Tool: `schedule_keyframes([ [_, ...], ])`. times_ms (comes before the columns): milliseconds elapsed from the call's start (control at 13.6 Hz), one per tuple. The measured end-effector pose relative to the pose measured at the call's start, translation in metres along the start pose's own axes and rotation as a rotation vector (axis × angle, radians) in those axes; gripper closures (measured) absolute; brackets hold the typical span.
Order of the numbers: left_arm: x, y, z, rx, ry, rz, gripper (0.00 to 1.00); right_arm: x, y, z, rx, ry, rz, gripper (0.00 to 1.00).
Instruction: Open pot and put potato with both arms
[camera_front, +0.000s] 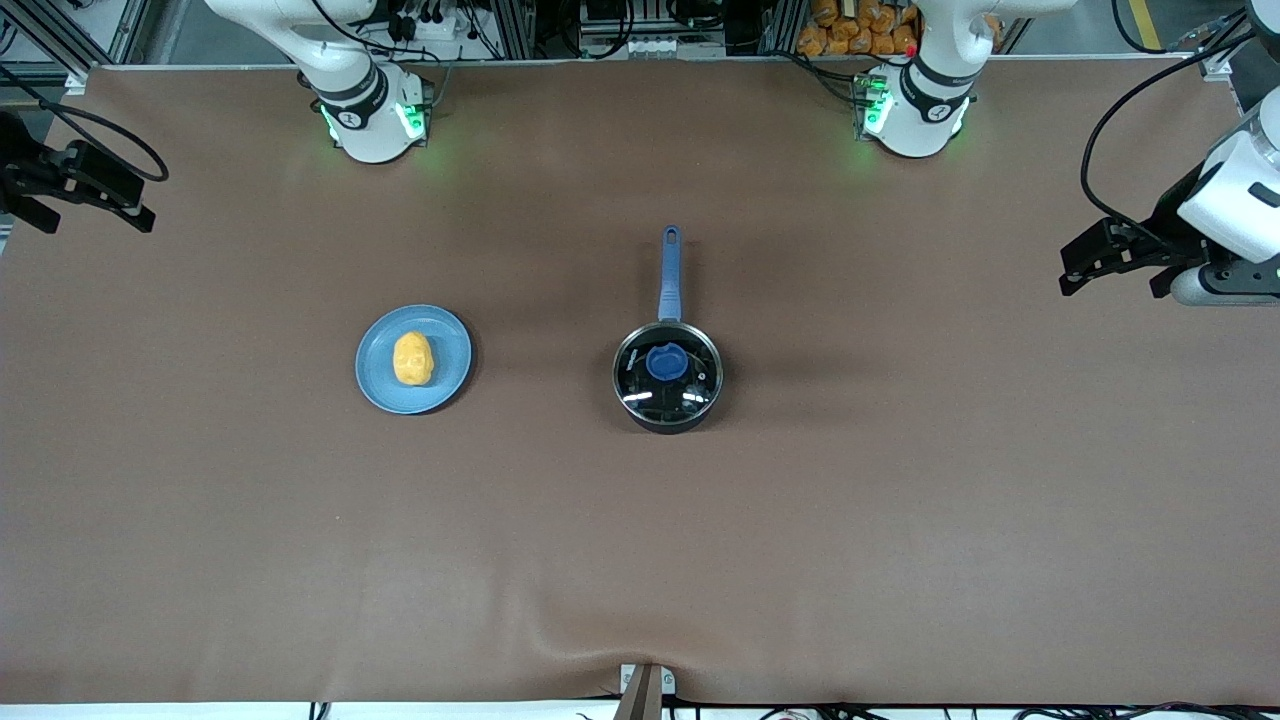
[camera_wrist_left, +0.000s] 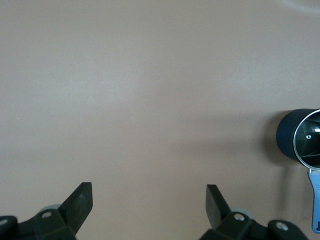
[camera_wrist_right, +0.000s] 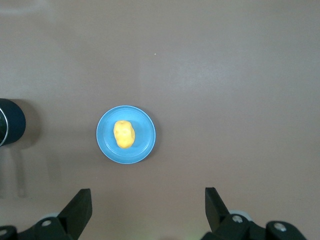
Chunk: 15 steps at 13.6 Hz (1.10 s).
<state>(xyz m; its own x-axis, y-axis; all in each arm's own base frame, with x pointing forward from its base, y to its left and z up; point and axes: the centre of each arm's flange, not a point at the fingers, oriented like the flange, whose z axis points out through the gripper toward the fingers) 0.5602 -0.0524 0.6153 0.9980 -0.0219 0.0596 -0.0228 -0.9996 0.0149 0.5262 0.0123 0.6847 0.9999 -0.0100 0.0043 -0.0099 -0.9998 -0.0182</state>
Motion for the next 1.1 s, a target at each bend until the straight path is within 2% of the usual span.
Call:
schedule_keyframes([
  [1101, 0.001, -0.017, -0.004, -0.011, 0.008, -0.044, 0.0, 0.0, 0.002, 0.0, 0.0, 0.0, 0.003, 0.0],
])
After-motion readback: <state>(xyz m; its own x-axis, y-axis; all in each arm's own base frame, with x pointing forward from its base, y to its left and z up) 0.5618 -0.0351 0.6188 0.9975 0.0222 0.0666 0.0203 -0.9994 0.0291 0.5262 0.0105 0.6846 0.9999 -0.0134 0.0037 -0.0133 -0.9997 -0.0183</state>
